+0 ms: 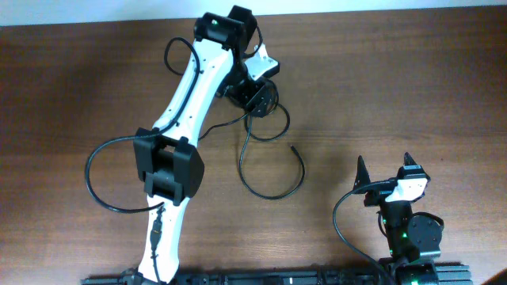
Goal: Untangle cables
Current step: 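Grasp a cable strand with the left gripper and pull it upward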
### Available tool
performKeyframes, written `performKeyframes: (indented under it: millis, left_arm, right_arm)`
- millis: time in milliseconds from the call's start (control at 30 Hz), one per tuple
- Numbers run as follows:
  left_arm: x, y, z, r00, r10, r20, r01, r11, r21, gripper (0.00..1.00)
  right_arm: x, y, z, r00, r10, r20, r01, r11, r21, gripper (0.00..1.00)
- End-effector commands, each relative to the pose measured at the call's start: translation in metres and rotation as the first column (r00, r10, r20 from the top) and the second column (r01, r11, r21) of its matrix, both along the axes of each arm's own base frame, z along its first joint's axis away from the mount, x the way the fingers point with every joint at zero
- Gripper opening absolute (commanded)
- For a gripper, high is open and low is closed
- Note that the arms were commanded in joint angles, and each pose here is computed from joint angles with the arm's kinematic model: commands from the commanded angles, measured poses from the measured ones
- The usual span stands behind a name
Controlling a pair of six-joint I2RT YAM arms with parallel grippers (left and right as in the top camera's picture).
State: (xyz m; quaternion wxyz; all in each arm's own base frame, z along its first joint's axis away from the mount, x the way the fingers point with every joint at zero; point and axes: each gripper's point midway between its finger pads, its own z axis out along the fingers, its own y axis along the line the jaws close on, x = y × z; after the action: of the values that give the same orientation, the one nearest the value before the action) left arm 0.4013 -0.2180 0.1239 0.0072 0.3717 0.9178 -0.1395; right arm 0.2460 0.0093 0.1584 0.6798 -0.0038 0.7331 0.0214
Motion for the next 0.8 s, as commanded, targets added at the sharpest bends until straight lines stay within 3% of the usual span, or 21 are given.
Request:
performKeyframes:
  millis: [0, 33, 133, 233, 300, 433, 533, 633, 767]
  left_arm:
    - [0.000, 0.005, -0.020, 1.000, -0.015, -0.019, 0.016, 0.999, 0.032, 0.65]
    - [0.000, 0.005, -0.022, 1.000, -0.015, -0.019, 0.016, 0.999, 0.032, 0.65]
    - [0.002, 0.004, -0.024, 1.000, -0.016, -0.011, 0.016, 0.999, 0.029, 0.49]
    - [0.002, 0.003, -0.024, 1.000, -0.016, -0.011, 0.016, 0.999, 0.029, 0.48]
    - [0.002, 0.003, -0.024, 1.000, -0.016, -0.010, 0.016, 0.999, 0.028, 0.36]
    - [0.001, 0.004, -0.024, 1.000, -0.015, -0.018, 0.016, 0.999, 0.031, 0.34]
    - [0.001, 0.004, -0.024, 1.000, -0.015, -0.018, 0.016, 0.999, 0.031, 0.23]
    - [0.000, 0.002, -0.023, 1.000, -0.016, -0.021, 0.016, 1.000, 0.020, 0.02]
    - [0.011, -0.004, -0.005, 0.999, 0.051, 0.017, -0.051, 0.999, -0.010, 0.00]
  right_arm:
    - [0.000, 0.000, -0.003, 1.000, -0.004, -0.006, 0.004, 1.000, 0.002, 0.98]
    - [0.000, 0.000, -0.003, 1.000, -0.004, -0.006, 0.004, 1.000, 0.002, 0.98]
    - [0.000, 0.000, -0.003, 1.000, -0.004, -0.006, 0.004, 1.000, 0.003, 0.98]
    - [0.000, 0.000, -0.003, 1.000, -0.004, -0.006, 0.004, 1.000, 0.002, 0.98]
    - [0.000, 0.000, -0.003, 1.000, -0.004, -0.006, 0.004, 1.000, 0.003, 0.98]
    - [0.000, 0.000, -0.003, 1.000, -0.004, -0.006, 0.004, 1.000, 0.002, 0.97]
    - [0.000, 0.000, -0.003, 1.000, -0.004, -0.006, 0.004, 1.000, 0.002, 0.98]
    - [0.000, 0.000, -0.003, 1.000, -0.004, -0.006, 0.004, 1.000, 0.003, 0.97]
    - [0.000, 0.000, -0.003, 1.000, -0.004, -0.006, 0.004, 1.000, 0.002, 0.98]
